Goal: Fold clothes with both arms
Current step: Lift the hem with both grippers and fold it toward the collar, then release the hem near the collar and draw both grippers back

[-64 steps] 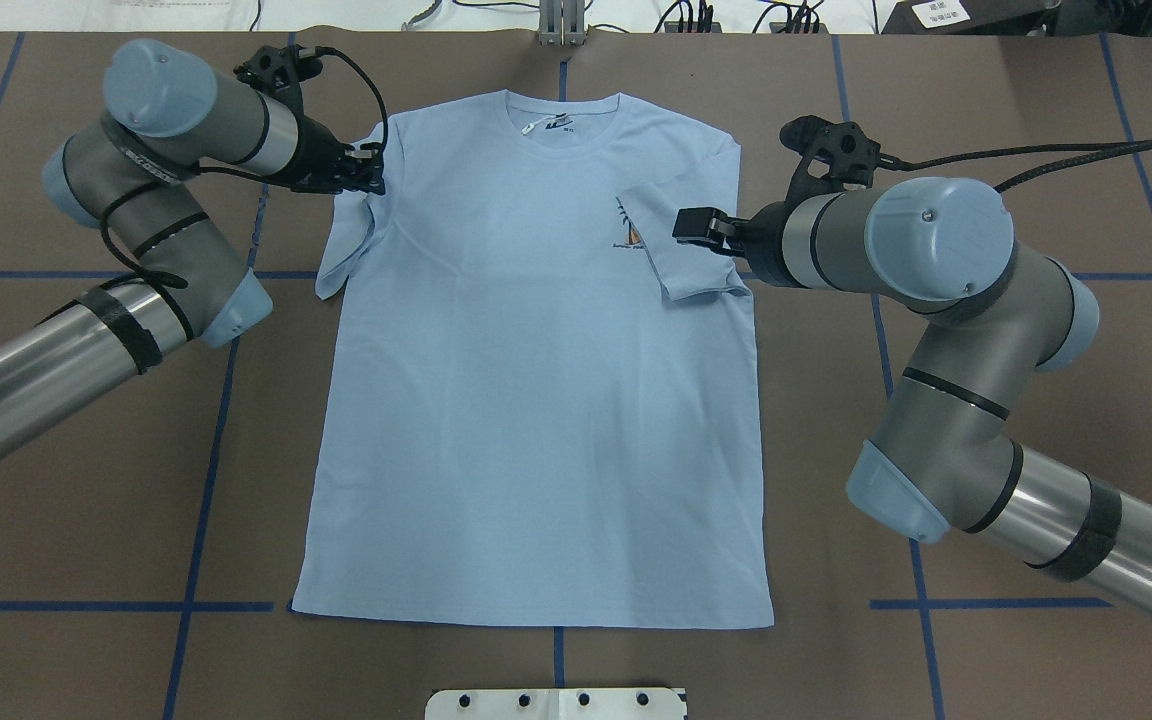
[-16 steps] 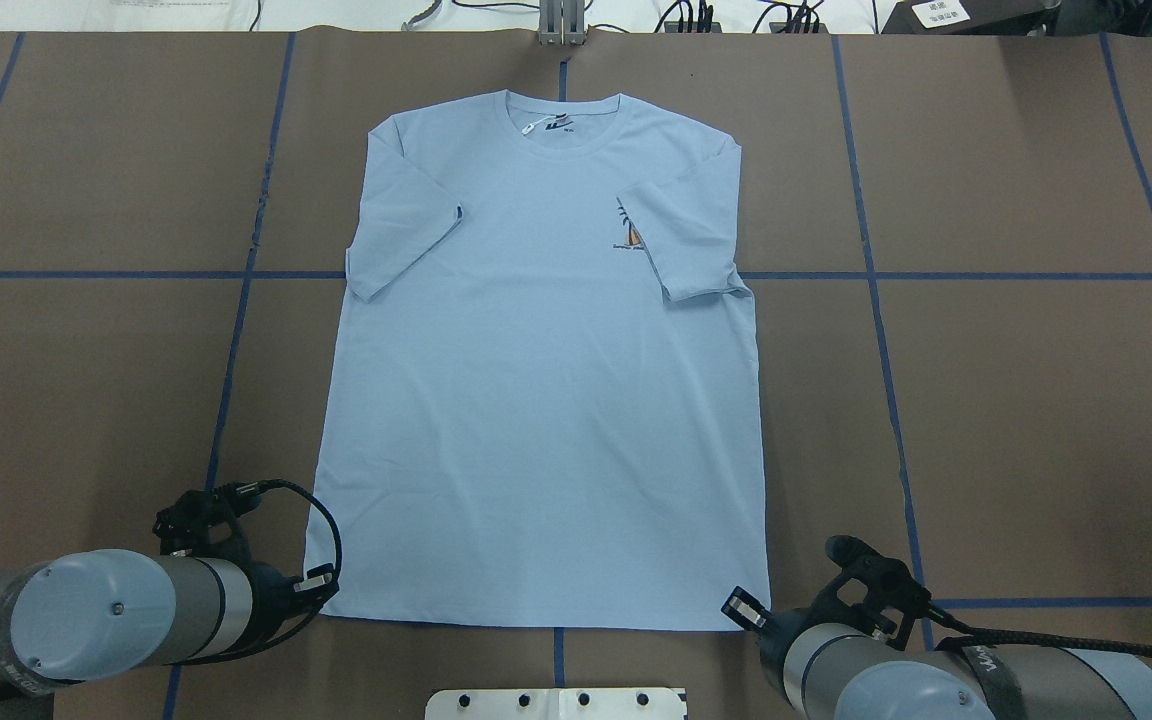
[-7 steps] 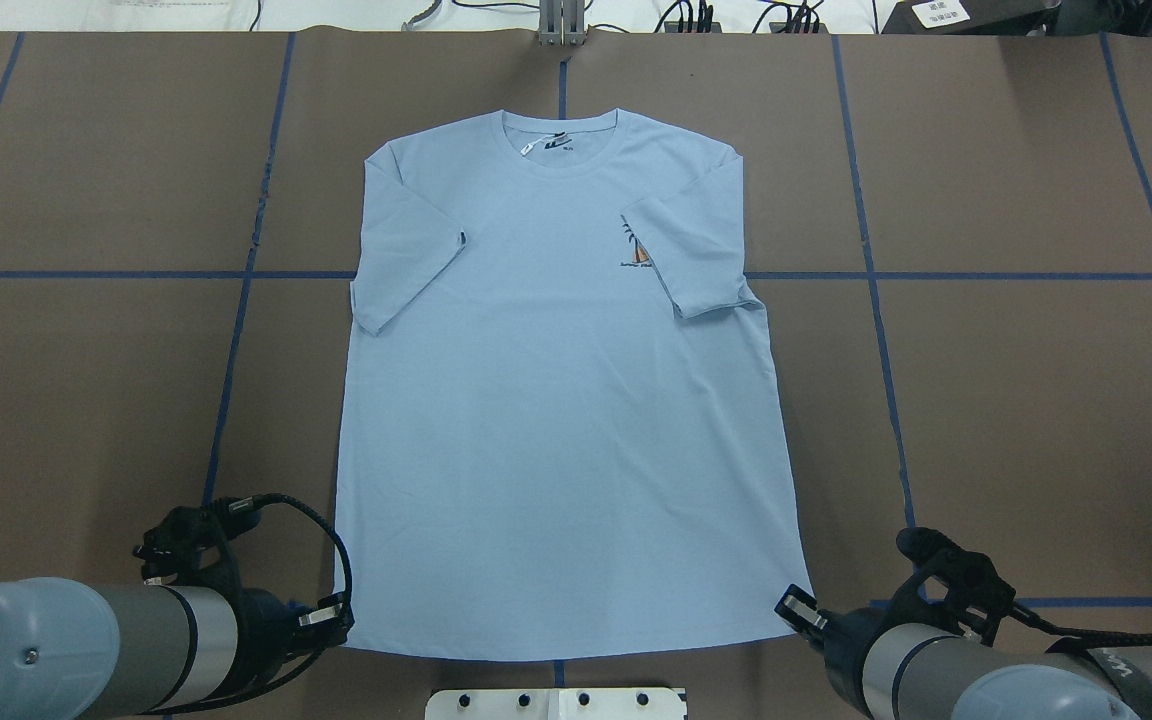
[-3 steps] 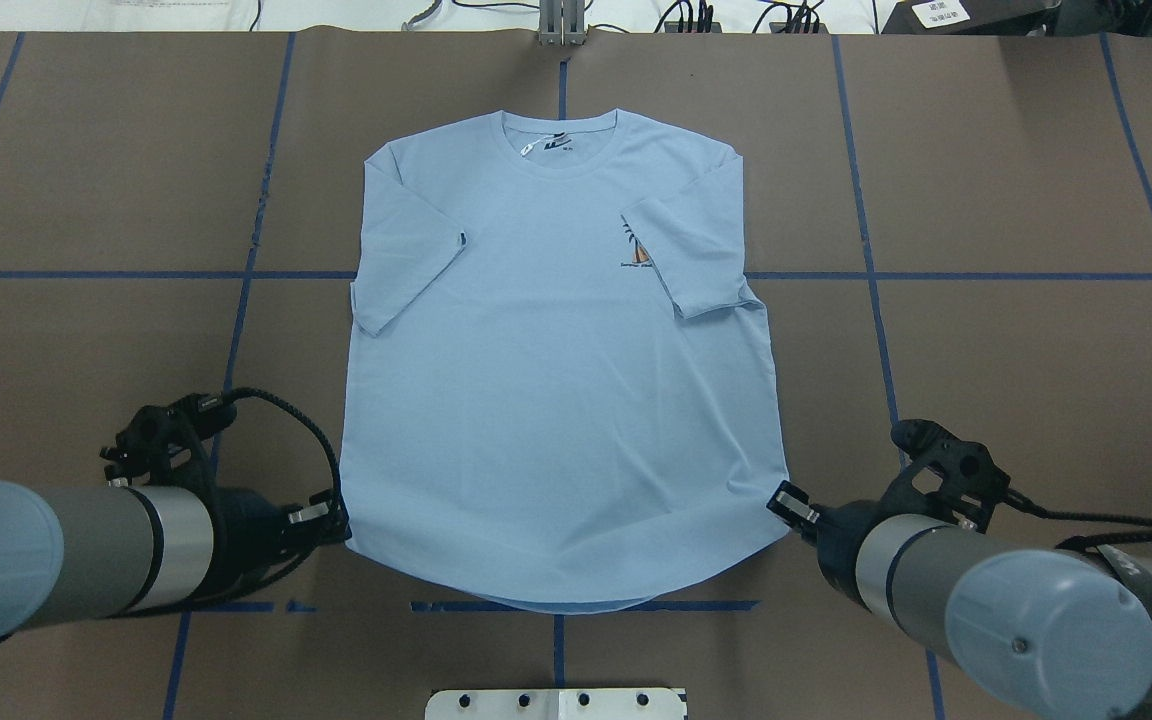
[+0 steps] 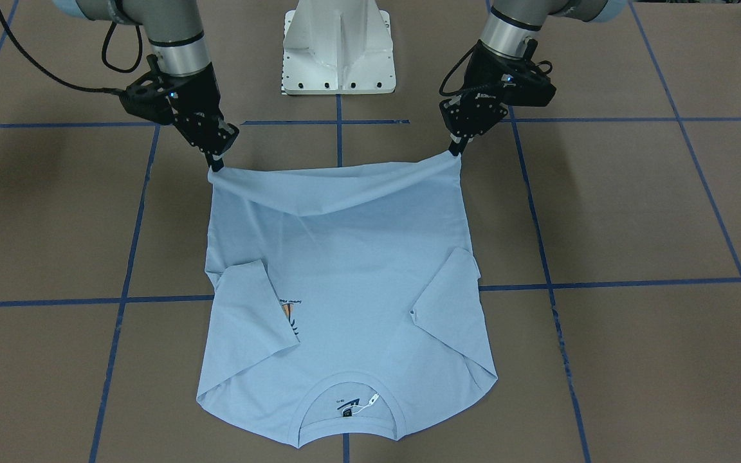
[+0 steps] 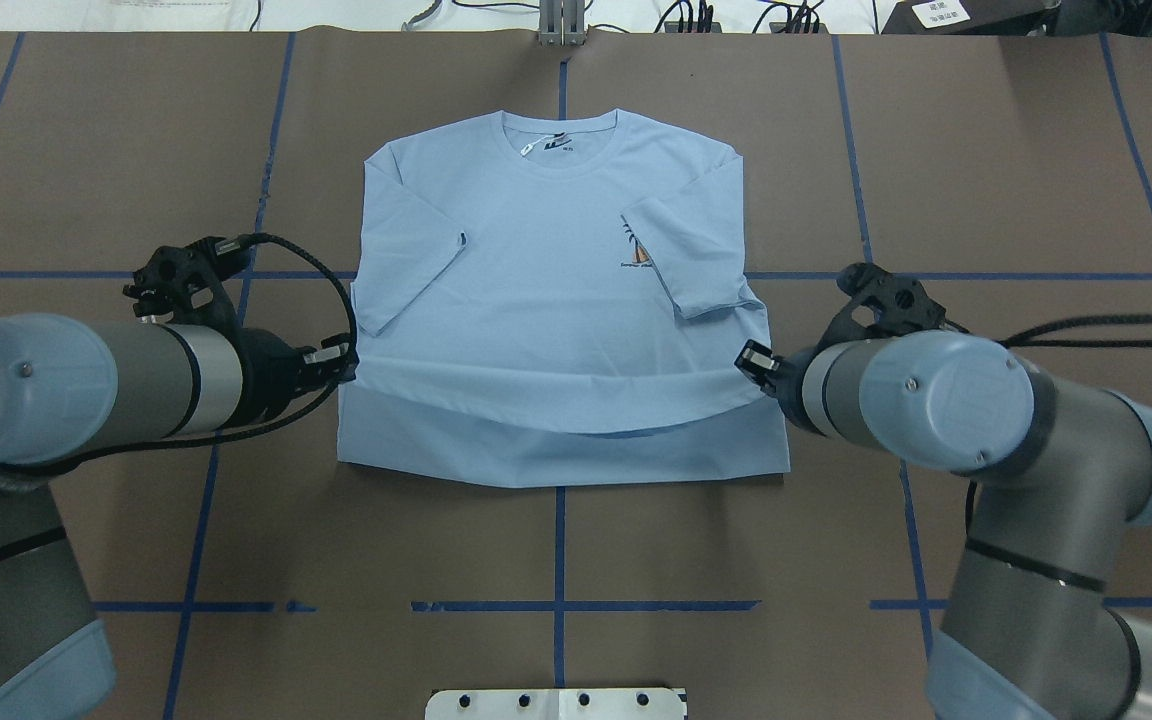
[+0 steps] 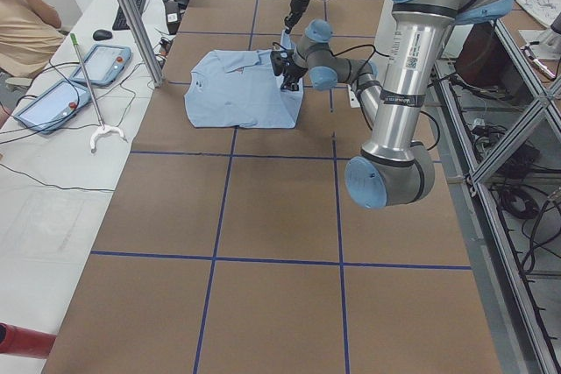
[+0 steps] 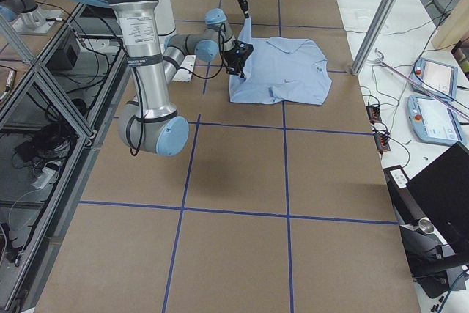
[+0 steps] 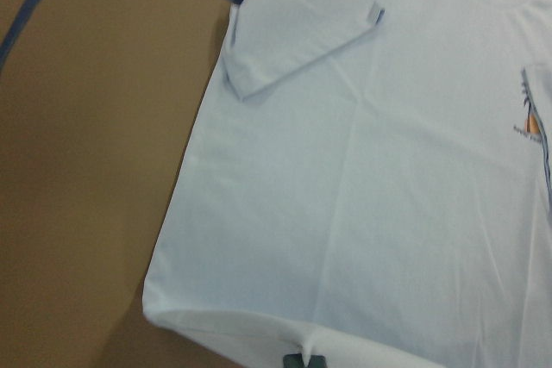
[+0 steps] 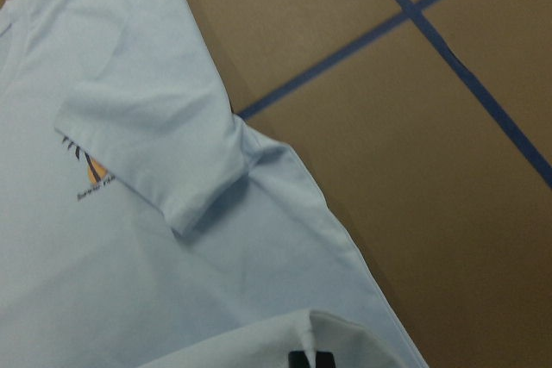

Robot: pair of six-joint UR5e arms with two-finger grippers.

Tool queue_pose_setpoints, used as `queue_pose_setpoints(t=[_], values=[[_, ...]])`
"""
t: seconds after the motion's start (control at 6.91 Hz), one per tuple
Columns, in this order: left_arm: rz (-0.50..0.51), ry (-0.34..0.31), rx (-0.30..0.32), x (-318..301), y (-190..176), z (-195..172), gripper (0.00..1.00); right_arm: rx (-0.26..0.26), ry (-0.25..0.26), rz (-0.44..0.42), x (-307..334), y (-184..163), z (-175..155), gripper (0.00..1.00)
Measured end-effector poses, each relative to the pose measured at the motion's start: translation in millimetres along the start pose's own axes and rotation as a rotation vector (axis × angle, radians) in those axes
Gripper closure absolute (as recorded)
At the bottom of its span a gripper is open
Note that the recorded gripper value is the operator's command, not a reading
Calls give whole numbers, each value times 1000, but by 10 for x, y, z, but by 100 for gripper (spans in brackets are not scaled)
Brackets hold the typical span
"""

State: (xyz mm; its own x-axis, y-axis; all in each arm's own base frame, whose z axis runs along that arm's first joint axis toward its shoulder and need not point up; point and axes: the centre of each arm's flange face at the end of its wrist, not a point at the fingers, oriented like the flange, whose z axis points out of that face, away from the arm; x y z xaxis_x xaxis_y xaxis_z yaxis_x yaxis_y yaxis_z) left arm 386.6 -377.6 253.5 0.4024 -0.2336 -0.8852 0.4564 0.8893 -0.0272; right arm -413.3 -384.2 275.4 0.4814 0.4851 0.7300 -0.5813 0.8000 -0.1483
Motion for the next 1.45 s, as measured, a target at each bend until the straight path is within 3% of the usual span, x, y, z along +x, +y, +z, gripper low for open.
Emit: queue_pose_setpoints(t=[0.29, 0.58, 1.01, 1.45], values=[[67, -45, 117, 202, -485, 430, 100, 40, 61, -11, -393, -807, 409, 100], [100, -82, 223, 331, -1054, 893, 100, 73, 123, 5, -782, -1359, 807, 100], [110, -50, 283, 156, -1552, 1446, 100, 85, 109, 29, -1049, -1781, 1383, 100], [106, -47, 293, 48, -1712, 1830, 100, 88, 99, 37, -1202, -1996, 1729, 100]])
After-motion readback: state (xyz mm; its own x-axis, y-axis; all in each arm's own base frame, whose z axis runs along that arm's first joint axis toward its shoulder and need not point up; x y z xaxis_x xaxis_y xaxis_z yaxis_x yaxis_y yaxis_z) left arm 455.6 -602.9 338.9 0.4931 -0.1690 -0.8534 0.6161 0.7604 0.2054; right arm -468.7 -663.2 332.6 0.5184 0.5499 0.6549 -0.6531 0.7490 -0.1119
